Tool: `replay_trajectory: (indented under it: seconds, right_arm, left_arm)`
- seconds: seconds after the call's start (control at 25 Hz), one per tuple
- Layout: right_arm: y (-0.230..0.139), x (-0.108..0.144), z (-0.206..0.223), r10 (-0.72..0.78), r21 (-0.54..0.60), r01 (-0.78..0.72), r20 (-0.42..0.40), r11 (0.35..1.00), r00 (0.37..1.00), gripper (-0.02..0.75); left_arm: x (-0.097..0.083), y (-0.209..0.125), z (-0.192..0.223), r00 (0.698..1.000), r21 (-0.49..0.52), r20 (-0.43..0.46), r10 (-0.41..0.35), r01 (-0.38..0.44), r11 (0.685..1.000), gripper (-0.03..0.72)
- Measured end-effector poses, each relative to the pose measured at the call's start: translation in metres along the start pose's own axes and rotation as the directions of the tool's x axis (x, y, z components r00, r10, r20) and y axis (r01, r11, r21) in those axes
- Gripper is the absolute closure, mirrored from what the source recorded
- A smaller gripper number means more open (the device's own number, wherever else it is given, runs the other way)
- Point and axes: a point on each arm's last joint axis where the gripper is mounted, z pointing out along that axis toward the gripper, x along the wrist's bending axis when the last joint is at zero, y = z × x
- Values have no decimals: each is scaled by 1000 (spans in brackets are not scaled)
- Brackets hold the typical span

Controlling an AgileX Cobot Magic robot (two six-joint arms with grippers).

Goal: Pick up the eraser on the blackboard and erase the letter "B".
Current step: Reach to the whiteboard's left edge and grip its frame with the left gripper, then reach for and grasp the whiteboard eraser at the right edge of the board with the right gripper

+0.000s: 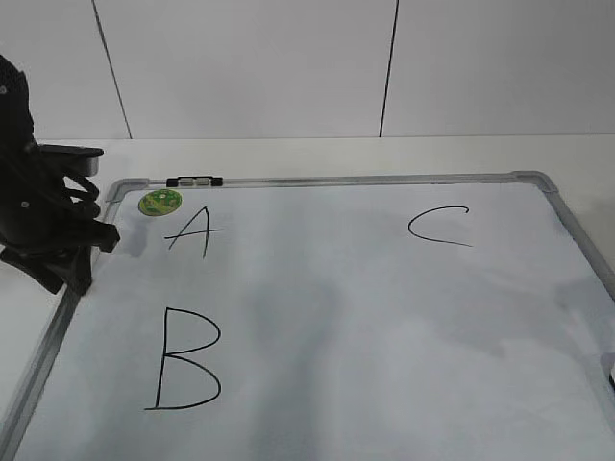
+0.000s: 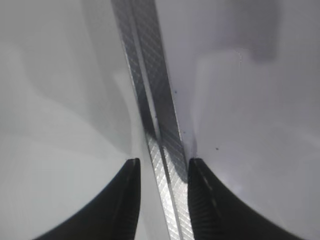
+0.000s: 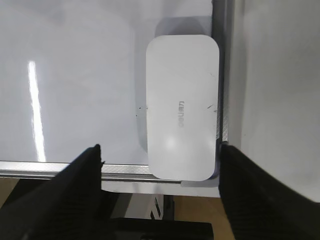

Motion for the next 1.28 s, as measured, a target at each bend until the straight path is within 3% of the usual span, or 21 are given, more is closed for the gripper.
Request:
replay_trajectory:
  seconds: [0.44, 0.68, 0.96, 1.28]
  right_arm:
    - [0, 0, 0, 0, 0, 0, 2, 1000, 1000, 155]
    - [0, 0, 0, 7, 0, -7, 2, 1000, 1000, 155]
    - [0, 0, 0, 19, 1, -19, 3, 1000, 1000, 155]
    - [-1, -6, 0, 99, 5, -100, 65, 995, 993, 150]
  left_arm:
    - [6, 1, 2, 1000, 2, -1, -17, 17, 1000, 472]
    - [7, 1, 2, 1000, 1, 0, -20, 20, 1000, 543]
    - [6, 1, 2, 999, 1, 15, -32, 32, 999, 550]
    - [5, 1, 2, 999, 1, 20, -30, 30, 1000, 569]
